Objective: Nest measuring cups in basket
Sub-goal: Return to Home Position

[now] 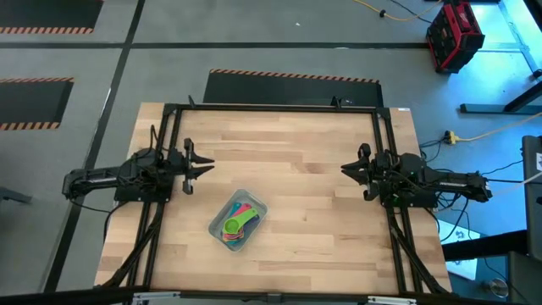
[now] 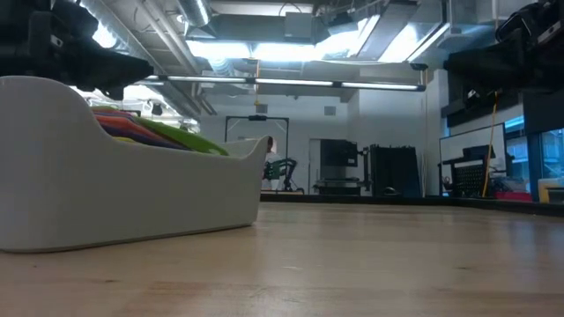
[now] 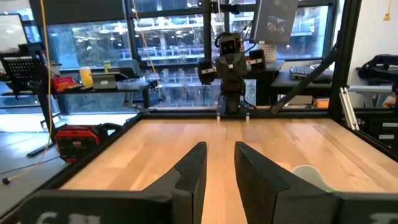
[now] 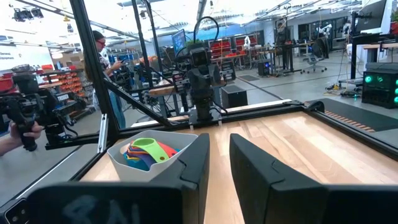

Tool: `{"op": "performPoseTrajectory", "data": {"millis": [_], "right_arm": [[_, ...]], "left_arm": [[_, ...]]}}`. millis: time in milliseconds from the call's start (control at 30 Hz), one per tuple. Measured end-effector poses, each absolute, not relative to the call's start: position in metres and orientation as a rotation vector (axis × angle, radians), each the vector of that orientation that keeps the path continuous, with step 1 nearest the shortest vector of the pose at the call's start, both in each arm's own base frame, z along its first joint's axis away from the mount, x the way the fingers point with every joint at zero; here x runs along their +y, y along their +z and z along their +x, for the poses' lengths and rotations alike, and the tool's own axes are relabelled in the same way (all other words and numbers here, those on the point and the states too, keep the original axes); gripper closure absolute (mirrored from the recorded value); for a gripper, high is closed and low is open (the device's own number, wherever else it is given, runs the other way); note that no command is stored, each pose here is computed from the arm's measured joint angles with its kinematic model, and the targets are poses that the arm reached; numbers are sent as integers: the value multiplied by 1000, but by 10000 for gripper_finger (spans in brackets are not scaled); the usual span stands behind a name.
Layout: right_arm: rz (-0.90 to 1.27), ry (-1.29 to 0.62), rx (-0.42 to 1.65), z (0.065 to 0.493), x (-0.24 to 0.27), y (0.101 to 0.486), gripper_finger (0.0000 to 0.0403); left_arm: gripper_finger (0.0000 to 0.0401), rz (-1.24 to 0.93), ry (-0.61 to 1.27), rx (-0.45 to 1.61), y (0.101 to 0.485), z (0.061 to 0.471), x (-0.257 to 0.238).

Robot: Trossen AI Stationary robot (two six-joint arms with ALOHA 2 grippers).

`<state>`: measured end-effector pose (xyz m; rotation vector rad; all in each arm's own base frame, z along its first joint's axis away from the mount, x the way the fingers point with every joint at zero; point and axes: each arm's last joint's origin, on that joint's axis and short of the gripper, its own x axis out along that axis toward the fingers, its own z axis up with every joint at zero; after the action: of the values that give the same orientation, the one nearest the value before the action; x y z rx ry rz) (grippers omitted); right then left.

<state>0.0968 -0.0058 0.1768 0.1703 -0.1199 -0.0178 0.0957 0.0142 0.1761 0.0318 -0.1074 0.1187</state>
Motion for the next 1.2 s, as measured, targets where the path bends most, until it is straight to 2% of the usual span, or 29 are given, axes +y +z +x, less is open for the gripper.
{"op": "performPoseTrajectory", "data": {"millis": [1200], "right_arm": [[169, -18, -120, 97, -6, 177, 334]], "left_arm": [[325, 40, 119, -60, 172, 96, 14]]}}
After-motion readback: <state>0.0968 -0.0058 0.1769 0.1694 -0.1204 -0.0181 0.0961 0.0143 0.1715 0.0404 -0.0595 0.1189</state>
